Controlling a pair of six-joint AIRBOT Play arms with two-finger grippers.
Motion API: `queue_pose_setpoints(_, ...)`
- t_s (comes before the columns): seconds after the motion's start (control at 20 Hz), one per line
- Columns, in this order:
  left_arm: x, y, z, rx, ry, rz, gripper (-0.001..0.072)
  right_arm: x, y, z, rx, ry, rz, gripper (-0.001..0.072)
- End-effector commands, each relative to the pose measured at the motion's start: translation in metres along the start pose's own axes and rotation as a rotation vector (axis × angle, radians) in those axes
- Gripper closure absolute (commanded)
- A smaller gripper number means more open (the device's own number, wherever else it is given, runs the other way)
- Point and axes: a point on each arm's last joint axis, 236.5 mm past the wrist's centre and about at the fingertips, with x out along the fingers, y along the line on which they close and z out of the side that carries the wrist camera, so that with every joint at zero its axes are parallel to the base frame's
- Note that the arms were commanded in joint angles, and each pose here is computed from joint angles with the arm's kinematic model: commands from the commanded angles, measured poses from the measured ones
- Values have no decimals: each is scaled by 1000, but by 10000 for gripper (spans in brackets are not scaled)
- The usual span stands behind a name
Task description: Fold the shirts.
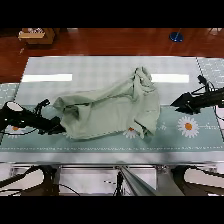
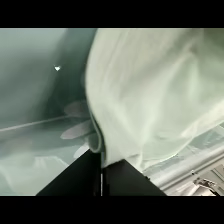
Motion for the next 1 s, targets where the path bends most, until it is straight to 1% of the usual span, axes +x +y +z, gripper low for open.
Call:
queue_pose_setpoints(0.0, -11, -13, 0, 28, -23, -25, 684, 30, 3, -11, 21, 7, 22, 181)
queue_pose_setpoints(0.15, -15, -17, 2, 37, -31, -30, 685, 56, 8, -14, -39, 13, -38, 189)
queue_pose_setpoints(0.25, -17, -20, 1, 51, -24, -40, 685, 69, 5, -12, -42, -4, -93, 190)
queue_pose_setpoints(0.35, -17, -21, 1, 51, -23, -42, 685, 78, 10, -6, -35, -33, -111, 197)
queue_pose_setpoints(0.4, -17, -21, 1, 51, -23, -42, 685, 84, 12, -4, -34, -38, -117, 232)
queue_pose_setpoints(0.45, -17, -22, 1, 61, -24, -45, 684, 91, 12, -4, -22, -32, -126, 303)
queue_pose_setpoints(0.55, -17, -28, 2, 98, -30, -70, 685, 108, 11, -7, -8, -13, -141, 325)
queue_pose_setpoints(0.6, -18, -29, 2, 102, -32, -77, 684, 115, 11, -9, -6, -1, -142, 471)
queue_pose_setpoints(0.65, -18, -30, 2, 102, -30, -78, 685, 117, 11, -8, 7, -1, -132, 664)
queue_pose_setpoints(0.7, -19, -31, 2, 113, -28, -81, 685, 115, 17, -5, 15, -13, -108, 689)
queue_pose_setpoints(0.8, -34, -45, 10, 149, -58, -102, 686, 96, 37, 5, -46, -43, -53, 689)
queue_pose_setpoints(0.9, -72, -84, 37, 211, -202, -173, 686, 50, 74, 26, -156, -143, 1, 690)
queue_pose_setpoints(0.95, -104, -115, 51, 264, -310, -225, 686, 20, 96, 35, -213, -208, 17, 690)
